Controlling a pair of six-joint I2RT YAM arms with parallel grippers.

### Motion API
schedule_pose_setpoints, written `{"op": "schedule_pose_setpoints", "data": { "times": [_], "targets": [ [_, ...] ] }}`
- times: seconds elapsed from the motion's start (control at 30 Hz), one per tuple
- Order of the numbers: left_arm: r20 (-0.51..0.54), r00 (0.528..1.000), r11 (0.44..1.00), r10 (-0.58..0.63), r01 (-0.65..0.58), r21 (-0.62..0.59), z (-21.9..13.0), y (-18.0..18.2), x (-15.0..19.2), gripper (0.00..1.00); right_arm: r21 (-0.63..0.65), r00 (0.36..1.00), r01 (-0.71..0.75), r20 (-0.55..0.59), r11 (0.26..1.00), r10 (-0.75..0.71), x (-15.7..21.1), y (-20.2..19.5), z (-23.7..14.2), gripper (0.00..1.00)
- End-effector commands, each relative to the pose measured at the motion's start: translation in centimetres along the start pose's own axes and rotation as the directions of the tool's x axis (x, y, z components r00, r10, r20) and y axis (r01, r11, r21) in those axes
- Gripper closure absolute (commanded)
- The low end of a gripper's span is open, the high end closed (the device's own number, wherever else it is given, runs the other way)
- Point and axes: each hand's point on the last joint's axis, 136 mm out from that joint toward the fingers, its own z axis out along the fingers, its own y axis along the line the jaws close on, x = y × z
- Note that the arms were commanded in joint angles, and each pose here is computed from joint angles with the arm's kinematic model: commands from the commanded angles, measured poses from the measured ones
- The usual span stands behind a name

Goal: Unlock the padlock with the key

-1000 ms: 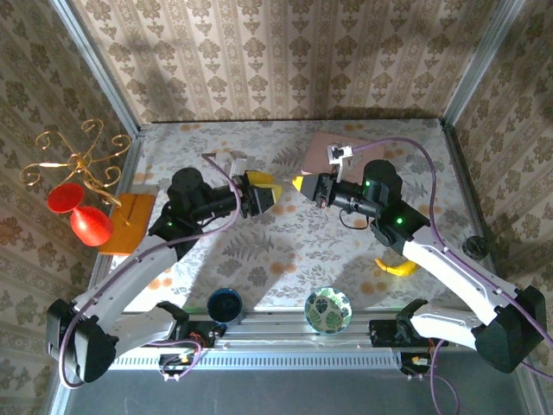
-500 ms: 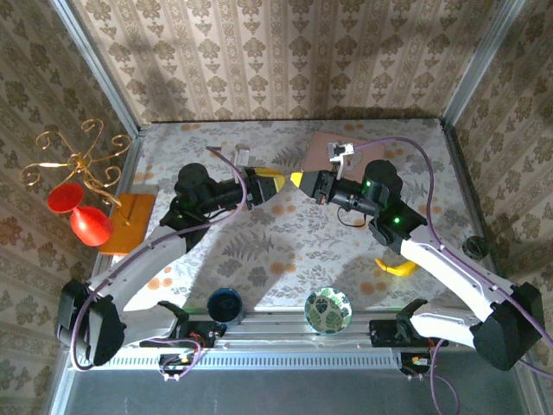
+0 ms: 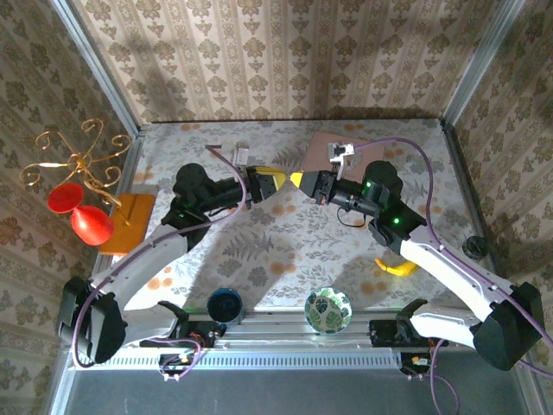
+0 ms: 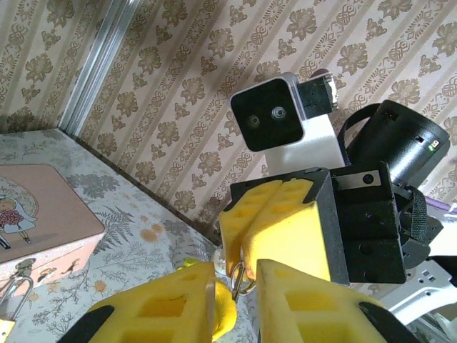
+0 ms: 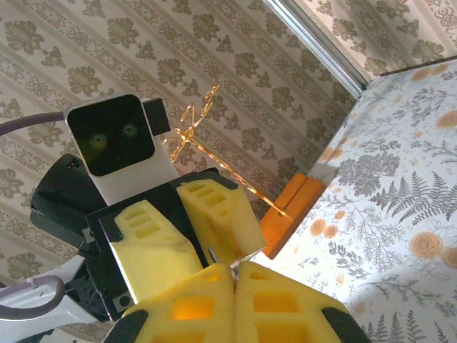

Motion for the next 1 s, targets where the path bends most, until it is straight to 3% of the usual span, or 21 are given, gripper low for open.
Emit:
{"op": "schedule_pose_setpoints", "data": {
  "times": [0.0, 0.2, 0.43, 0.53, 0.73, 0.9, 0.97],
  "targets": [
    [0.023, 0.999, 0.998, 0.028, -0.029, 0.047, 0.0, -1.1, -1.2, 0.77, -0.024, 1.0, 0.003, 0.011, 1.0, -0.003, -0.2, 0.4, -0.1, 1.0],
    [0.018, 1.0, 0.998, 0.024, -0.025, 0.061, 0.1, -1.1, -1.0, 0.87, -0.027, 1.0, 0.001, 0.01, 1.0, -0.001, -0.2, 0.4, -0.1, 1.0],
    [0.012, 1.0, 0.997, 0.026, -0.026, 0.071, 0.2, -1.1, -0.9, 0.89, -0.029, 1.0, -0.002, 0.01, 1.0, 0.003, -0.2, 0.4, 0.0, 1.0],
    [0.01, 1.0, 0.997, 0.027, -0.028, 0.077, 0.1, -1.2, -0.8, 1.0, -0.029, 1.0, -0.004, 0.007, 1.0, 0.004, -0.1, 0.3, 0.0, 1.0],
    [-0.003, 0.999, 0.995, 0.042, -0.042, 0.088, -0.3, -1.5, -1.0, 1.0, -0.003, 1.0, 0.013, -0.006, 1.0, -0.013, 0.1, 0.0, -0.3, 1.0],
    [-0.067, 0.994, 0.993, 0.09, -0.085, 0.08, -1.4, -2.4, -0.9, 1.0, 0.064, 0.997, 0.07, -0.03, 0.996, -0.068, 0.5, -1.1, -1.4, 0.62],
    [-0.12, 0.985, 0.99, 0.123, -0.114, 0.082, -1.8, -3.1, -0.4, 1.0, 0.09, 0.994, 0.109, -0.04, 0.99, -0.105, 0.6, -1.5, -2.0, 0.55]
  ]
}}
